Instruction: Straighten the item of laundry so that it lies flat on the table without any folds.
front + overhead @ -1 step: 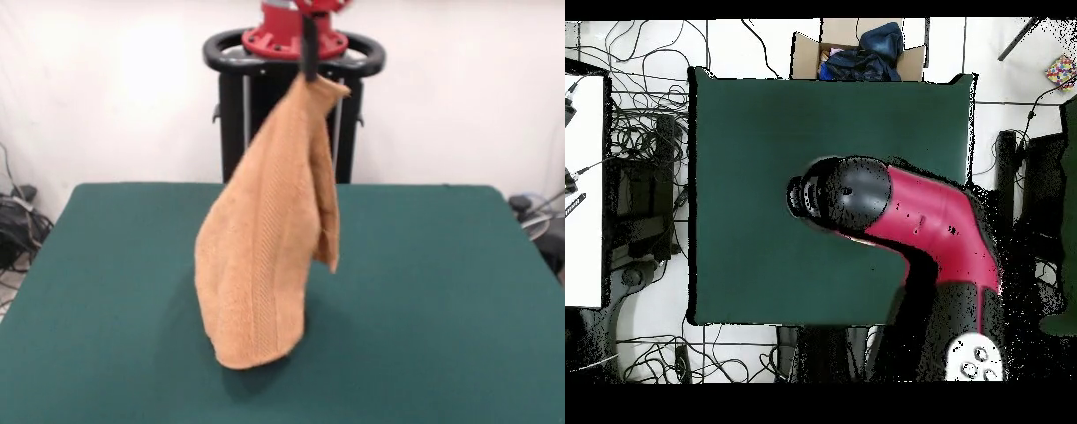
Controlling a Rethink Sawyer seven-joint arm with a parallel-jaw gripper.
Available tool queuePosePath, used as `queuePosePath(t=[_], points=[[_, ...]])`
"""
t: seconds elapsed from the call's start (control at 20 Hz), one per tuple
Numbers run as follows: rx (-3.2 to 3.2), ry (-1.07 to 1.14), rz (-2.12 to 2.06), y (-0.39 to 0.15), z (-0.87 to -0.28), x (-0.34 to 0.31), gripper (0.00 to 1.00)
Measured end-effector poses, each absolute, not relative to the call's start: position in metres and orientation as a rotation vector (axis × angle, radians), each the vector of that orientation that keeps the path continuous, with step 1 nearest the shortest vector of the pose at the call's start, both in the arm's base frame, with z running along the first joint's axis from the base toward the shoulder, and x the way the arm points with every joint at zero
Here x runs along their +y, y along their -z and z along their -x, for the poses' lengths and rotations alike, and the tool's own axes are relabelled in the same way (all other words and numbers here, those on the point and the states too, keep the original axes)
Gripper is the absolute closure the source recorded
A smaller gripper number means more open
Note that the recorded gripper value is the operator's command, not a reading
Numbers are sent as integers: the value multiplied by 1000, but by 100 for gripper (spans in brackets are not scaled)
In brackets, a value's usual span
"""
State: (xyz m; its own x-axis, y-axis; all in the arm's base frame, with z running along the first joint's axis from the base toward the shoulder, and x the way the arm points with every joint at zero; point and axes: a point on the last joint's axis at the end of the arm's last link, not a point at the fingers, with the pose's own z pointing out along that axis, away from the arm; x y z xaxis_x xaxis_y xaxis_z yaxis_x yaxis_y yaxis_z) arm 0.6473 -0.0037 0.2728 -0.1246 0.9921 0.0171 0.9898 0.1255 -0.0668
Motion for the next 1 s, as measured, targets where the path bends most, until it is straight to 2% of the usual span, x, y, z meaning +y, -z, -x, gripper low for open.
queuePosePath(t=[0.6, 1.0], points=[[-2222, -110, 2137, -251, -687, 55, 100], [-2220, -159, 2129, -234, -661, 62, 100]])
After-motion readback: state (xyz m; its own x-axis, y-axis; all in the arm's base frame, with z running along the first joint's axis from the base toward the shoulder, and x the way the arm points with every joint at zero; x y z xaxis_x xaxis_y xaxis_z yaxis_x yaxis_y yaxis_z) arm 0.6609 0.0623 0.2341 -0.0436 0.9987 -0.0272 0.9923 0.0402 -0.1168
